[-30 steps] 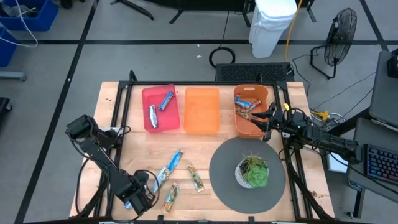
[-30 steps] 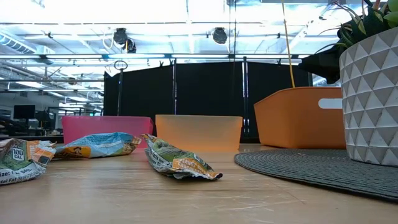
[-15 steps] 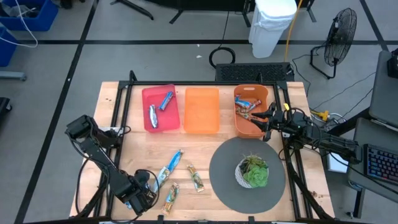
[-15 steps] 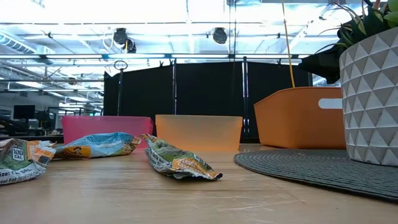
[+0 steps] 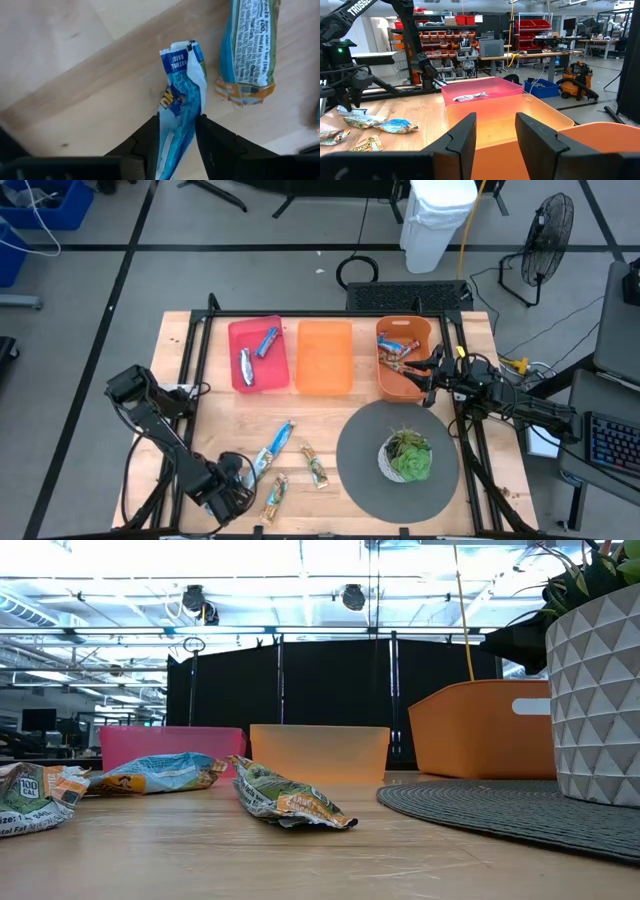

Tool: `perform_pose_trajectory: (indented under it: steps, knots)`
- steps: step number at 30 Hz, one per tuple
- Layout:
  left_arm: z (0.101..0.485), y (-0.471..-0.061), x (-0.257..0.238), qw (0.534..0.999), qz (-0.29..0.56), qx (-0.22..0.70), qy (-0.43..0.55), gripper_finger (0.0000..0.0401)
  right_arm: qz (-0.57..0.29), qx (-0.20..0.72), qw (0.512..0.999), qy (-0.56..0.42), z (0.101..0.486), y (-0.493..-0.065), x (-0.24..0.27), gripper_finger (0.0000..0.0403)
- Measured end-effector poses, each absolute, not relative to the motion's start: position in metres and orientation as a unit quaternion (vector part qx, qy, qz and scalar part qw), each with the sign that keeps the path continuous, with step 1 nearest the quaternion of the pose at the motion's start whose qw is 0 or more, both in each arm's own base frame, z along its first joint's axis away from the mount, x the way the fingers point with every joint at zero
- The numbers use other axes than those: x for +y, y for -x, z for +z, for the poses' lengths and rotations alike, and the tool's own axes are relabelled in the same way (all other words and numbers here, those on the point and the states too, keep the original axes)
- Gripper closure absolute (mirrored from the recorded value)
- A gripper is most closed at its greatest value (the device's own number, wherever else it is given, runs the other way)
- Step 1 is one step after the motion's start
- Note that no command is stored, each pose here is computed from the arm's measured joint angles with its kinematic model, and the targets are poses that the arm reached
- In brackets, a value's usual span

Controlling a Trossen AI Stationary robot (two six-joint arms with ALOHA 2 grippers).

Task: Pick and place Granola Bars by type
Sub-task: Put the blue granola bar into the pink bin

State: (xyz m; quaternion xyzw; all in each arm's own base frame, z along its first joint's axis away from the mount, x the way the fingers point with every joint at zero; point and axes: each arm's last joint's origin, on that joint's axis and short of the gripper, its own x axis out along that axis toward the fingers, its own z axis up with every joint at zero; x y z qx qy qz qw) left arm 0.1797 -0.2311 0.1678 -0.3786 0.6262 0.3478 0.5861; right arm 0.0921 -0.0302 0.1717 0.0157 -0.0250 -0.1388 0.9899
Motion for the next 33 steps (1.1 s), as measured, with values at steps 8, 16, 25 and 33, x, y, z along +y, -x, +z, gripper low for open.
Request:
perform_pose_trajectory:
  steps: [8,16,25,33]
  knots:
    - [0.148,-0.176,-0.229,0.57,0.311,0.648,0.398,0.0269,-0.139,-0.025,0.99,-0.016,0.172,-0.092,-0.03,0.0275]
    - [0.147,-0.175,-0.229,0.575,0.299,0.659,0.381,0.0269,-0.139,-0.025,0.99,-0.016,0.172,-0.092,-0.03,0.0275]
    - [0.147,-0.172,-0.228,0.558,0.297,0.683,0.366,0.0323,-0.139,-0.025,0.99,-0.016,0.172,-0.092,-0.03,0.0275]
    - [0.154,-0.173,-0.226,0.576,0.314,0.671,0.345,0.0372,-0.139,-0.025,0.99,-0.016,0.172,-0.092,-0.03,0.0275]
